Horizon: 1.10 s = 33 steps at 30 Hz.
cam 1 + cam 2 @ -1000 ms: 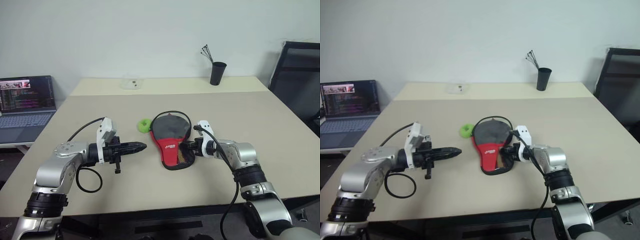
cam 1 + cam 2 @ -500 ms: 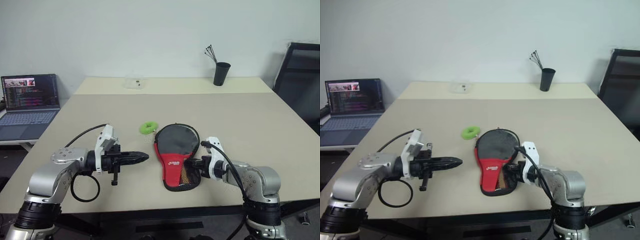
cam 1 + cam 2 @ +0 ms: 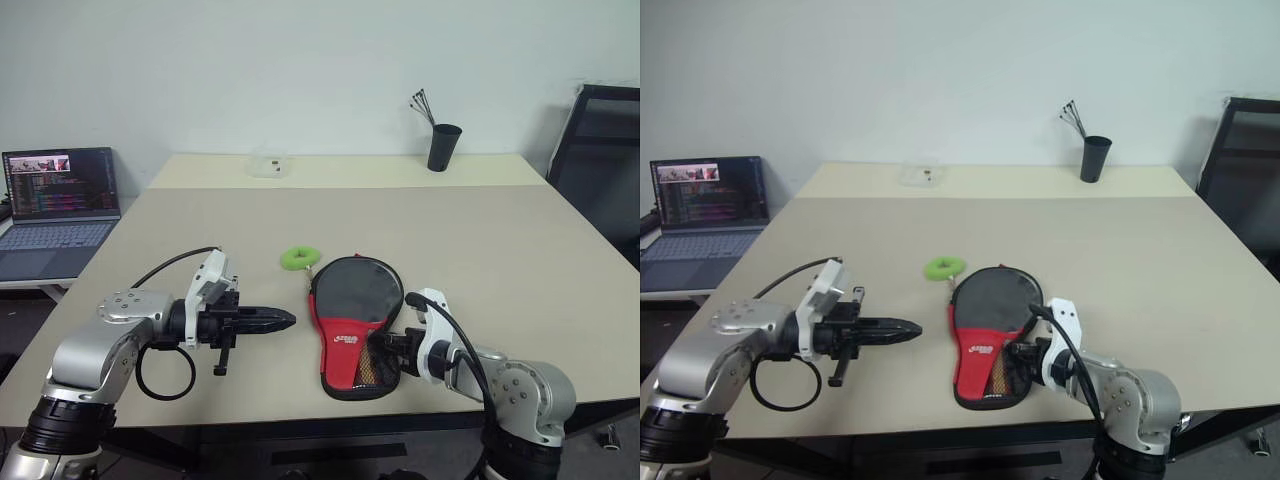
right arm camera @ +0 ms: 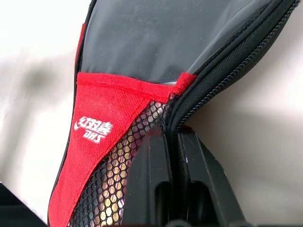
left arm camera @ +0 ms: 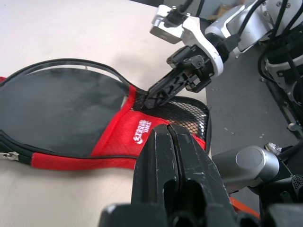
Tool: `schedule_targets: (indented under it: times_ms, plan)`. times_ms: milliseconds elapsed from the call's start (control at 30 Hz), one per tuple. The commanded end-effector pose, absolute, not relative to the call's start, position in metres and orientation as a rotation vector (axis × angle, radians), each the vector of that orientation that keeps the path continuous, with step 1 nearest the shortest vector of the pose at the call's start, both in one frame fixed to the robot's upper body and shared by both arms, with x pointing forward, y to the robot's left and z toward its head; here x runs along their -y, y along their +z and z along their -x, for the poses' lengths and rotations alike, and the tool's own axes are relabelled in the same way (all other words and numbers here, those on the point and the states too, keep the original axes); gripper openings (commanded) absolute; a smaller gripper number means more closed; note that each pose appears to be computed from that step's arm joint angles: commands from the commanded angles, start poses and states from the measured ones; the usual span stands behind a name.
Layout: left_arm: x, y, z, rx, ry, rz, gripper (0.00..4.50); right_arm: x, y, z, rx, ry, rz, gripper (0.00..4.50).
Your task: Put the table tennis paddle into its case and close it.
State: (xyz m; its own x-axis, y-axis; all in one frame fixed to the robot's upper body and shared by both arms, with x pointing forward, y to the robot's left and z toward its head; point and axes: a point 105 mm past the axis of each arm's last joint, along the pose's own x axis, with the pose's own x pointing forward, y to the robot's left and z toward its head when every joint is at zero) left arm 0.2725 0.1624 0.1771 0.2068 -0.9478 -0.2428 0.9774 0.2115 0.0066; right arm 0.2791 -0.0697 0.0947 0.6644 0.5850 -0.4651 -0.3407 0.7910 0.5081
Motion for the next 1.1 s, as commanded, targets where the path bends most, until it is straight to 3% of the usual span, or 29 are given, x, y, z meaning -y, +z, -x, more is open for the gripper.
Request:
schedule_targets:
  times_ms: [33,500,633,800,867,967,1100]
  plan:
    - [-0.161,0.185,-0.268,-0.183,-1.374,-0.207,0.0,0.063,0.101,-0.269,-0.634,0.593,-0.382,0.05]
    - [-0.16,0.182,-0.264,-0.2,-1.401,-0.25,0.0,0.065,0.094,-0.265,-0.663,0.587,-0.349,0.05]
    - [-0.16,0.184,-0.265,-0.19,-1.398,-0.249,0.0,0.066,0.098,-0.264,-0.651,0.613,-0.31,1.06]
    - [-0.158,0.184,-0.266,-0.18,-1.393,-0.243,0.0,0.071,0.107,-0.254,-0.622,0.724,-0.201,2.71]
    - [-0.157,0.182,-0.265,-0.18,-1.392,-0.24,0.0,0.075,0.112,-0.252,-0.609,0.748,-0.18,3.58]
    - [-0.158,0.181,-0.266,-0.178,-1.38,-0.237,0.0,0.076,0.139,-0.251,-0.49,0.862,-0.125,4.38]
    - [-0.161,0.181,-0.27,-0.163,-1.35,-0.239,0.0,0.078,0.172,-0.254,-0.338,0.975,-0.053,4.45]
